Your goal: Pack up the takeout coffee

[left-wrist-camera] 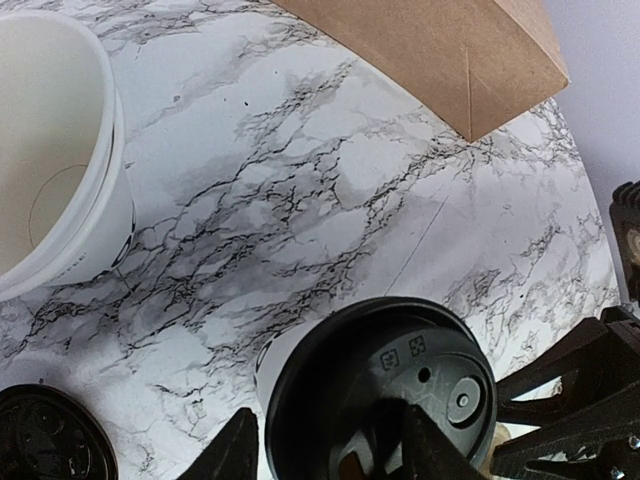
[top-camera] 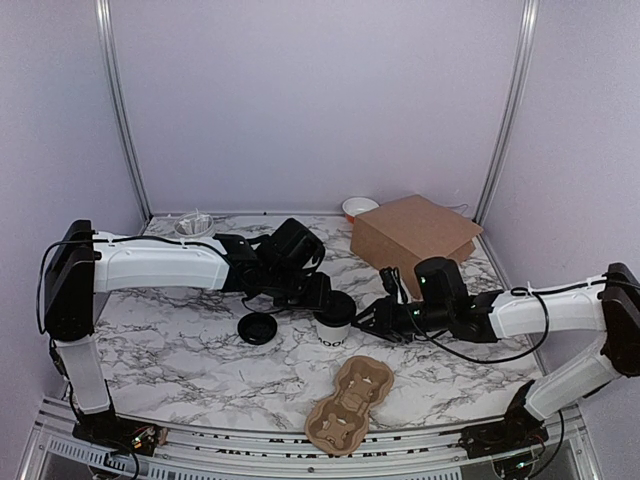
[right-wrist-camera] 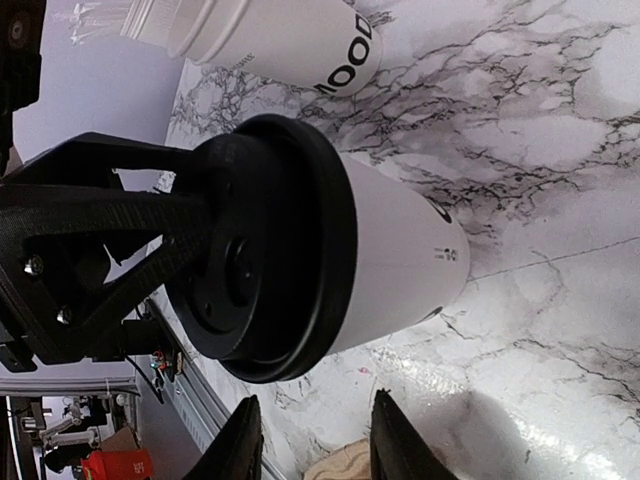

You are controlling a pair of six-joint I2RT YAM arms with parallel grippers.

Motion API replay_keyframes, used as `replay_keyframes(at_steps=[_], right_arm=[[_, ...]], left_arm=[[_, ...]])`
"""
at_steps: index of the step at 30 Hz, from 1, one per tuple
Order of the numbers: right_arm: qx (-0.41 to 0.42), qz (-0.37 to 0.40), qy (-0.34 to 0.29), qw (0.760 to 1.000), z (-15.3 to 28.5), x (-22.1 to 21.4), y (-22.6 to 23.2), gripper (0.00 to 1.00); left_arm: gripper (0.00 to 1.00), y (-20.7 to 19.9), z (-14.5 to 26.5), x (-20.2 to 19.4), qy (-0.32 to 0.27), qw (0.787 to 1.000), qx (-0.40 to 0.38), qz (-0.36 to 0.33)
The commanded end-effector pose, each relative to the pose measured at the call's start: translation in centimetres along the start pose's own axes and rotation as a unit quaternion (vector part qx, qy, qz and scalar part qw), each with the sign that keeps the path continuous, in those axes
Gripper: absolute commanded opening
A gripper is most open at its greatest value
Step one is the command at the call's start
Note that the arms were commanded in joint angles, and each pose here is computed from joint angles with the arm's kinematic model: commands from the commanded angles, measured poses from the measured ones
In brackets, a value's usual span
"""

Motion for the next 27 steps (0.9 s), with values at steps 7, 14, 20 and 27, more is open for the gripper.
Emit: replay_keyframes(at_steps=[7, 14, 20, 27], right_arm=[[0.035, -0.011, -0.012, 0.999, -0.9, 0.8, 1.2, 0.33], [0.034, -0.023, -0.016, 0.999, -1.5, 1.0, 0.9, 0.32], [0.028, -0.028, -0.023, 0.999, -1.5, 1.1, 0.8, 0.32], [0.000, -0.039, -0.025, 0.999, -1.8, 0.8, -0.3, 0.31]], left_arm=[[0.50, 0.5, -0.3, -1.3, 0.025, 1.000, 0.011, -0.007], [0.50, 0.5, -0.3, -1.4, 0.026, 1.000, 0.011, -0.006], [0.50, 0.5, -0.4, -1.4, 0.027, 1.000, 0.012, -0.007], [0.50, 0.5, -0.5, -1.5, 0.028, 1.000, 0.011, -0.007]])
Point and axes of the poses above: each gripper's point midway between its finger pads, its own z axis back along the fingers, its own y axis along the line the jaws close on, x = y × z, the point moved 8 cm from there along z, back along the fingers, and after that the axes turned 1 degree about -z, right-handed, at the moved point
